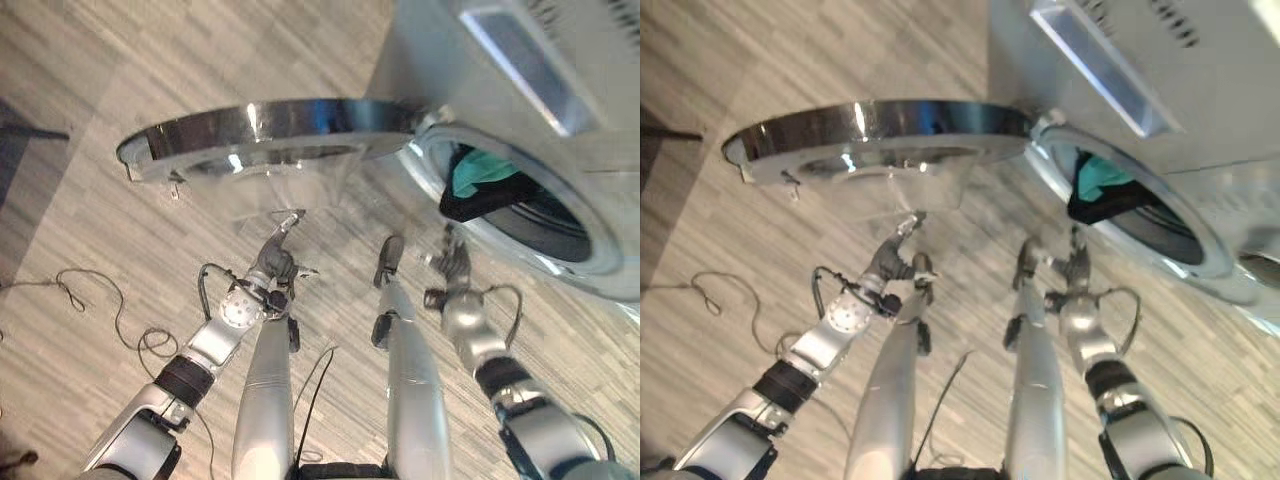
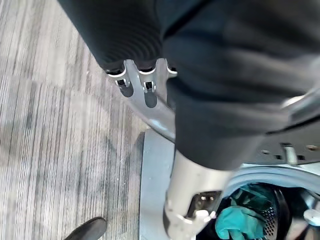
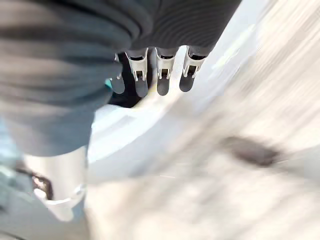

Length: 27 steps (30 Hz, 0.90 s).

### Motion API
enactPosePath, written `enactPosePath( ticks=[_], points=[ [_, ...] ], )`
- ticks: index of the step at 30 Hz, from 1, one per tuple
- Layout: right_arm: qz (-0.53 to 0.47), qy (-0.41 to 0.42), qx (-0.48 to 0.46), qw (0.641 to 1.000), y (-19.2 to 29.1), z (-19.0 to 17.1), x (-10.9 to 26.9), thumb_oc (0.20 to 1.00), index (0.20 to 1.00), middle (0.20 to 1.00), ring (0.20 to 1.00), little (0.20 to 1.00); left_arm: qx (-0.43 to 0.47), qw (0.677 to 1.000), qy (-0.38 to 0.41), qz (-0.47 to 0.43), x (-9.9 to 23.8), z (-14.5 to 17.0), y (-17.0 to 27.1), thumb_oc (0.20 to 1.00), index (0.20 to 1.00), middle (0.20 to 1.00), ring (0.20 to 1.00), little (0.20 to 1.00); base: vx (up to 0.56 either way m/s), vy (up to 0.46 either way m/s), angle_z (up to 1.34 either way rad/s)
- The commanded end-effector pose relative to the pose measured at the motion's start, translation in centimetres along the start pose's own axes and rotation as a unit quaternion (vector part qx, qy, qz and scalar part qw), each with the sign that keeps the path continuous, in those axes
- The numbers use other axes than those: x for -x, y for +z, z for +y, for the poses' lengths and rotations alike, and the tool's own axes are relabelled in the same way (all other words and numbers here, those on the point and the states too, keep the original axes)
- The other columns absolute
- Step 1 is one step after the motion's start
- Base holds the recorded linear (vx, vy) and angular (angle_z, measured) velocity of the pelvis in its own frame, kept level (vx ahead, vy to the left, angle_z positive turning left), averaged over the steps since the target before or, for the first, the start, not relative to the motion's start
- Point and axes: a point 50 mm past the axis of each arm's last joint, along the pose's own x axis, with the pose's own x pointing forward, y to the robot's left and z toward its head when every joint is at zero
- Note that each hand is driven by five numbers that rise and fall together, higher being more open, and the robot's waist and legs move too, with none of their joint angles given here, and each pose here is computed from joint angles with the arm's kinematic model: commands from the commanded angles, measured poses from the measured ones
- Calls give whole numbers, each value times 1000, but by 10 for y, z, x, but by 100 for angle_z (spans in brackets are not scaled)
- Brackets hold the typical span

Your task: Grab the laundry basket,head to the washer,open it,put in the laundry and shut it.

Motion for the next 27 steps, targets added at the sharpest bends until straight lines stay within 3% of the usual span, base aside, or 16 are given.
enactPosePath(
  ticks=[1, 3, 9, 12, 16, 21, 27],
  points=[
    [51, 22, 41, 998, -31, -8, 12, 1000, 1000, 1000, 1000, 1000, -9, 999, -32, 1, 19, -13, -11, 1000, 1000, 1000, 1000, 1000, 52, 1, -35],
    [130, 58, 87, 986, -77, -3, 39, 1000, 1000, 1000, 1000, 1000, -17, 998, -25, 49, 34, -11, -36, 1000, 1000, 1000, 1000, 1000, -16, 114, 2],
    [268, 81, 108, 954, -135, 2, 82, 1000, 1000, 1000, 1000, 1000, -40, 991, -25, 123, 62, -9, -72, 1000, 1000, 1000, 1000, 1000, 59, 80, 18],
    [323, 52, 81, 941, -156, -7, 101, 1000, 1000, 1000, 1000, 1000, -67, 990, -28, 121, 53, -13, -72, 1000, 1000, 1000, 1000, 1000, 60, 34, 45],
    [356, 57, 102, 927, -167, -10, 113, 1000, 1000, 1000, 1000, 1000, -92, 987, -21, 126, 60, -4, -76, 1000, 1000, 1000, 1000, 1000, 2, 304, 88],
    [381, 53, 123, 915, -172, -28, 114, 1000, 1000, 1000, 1000, 1000, -107, 985, -28, 129, 68, 4, -79, 1000, 1000, 1000, 1000, 1000, 37, 492, -95],
    [412, 83, 105, 901, -183, -15, 132, 1000, 1000, 1000, 1000, 1000, -99, 987, 6, 128, 81, 22, -80, 1000, 1000, 1000, 1000, 1000, -92, 394, -73]
  ],
)
